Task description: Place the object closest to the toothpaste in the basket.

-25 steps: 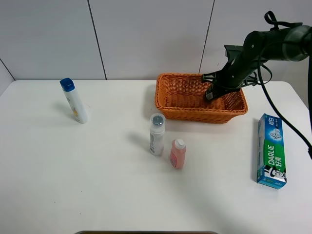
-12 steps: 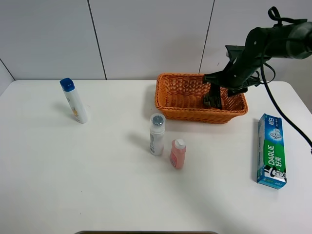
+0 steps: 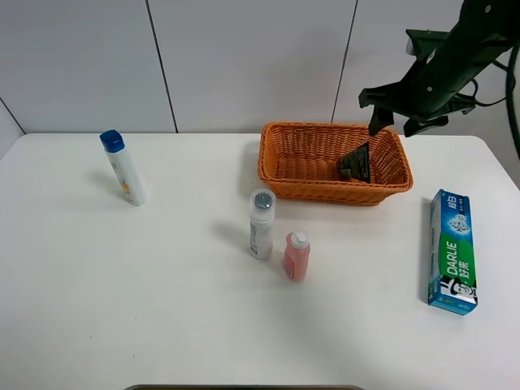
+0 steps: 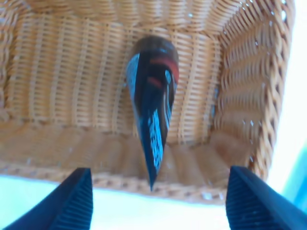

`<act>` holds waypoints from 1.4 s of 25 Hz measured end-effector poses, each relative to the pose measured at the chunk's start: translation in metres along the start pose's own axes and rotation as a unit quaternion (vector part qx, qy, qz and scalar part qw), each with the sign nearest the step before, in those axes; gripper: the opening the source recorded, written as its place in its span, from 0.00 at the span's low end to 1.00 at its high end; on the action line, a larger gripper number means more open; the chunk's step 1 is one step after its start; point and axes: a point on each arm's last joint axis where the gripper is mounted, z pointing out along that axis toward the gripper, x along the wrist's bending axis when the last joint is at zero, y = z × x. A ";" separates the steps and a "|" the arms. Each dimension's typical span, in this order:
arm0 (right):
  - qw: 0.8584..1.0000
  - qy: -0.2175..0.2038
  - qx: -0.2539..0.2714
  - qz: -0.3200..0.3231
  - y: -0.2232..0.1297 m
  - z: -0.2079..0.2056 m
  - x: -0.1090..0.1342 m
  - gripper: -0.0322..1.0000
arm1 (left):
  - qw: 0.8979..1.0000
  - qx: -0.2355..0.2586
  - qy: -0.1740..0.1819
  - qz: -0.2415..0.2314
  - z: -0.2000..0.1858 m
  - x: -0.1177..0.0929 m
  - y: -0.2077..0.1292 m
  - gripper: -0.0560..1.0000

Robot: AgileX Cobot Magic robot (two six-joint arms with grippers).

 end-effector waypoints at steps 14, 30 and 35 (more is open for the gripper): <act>0.999 0.007 -0.020 -0.026 -0.047 -0.145 0.002 0.64 | 1.000 0.000 0.000 0.000 0.000 0.000 0.000 0.94; 0.979 0.022 -0.201 -0.034 -0.114 -0.267 0.000 0.64 | 1.000 0.000 0.000 0.000 0.000 0.000 0.000 0.94; 0.972 0.024 -0.233 -0.036 -0.135 -0.285 -0.002 0.64 | 1.000 0.000 0.000 0.000 0.000 0.000 0.000 0.94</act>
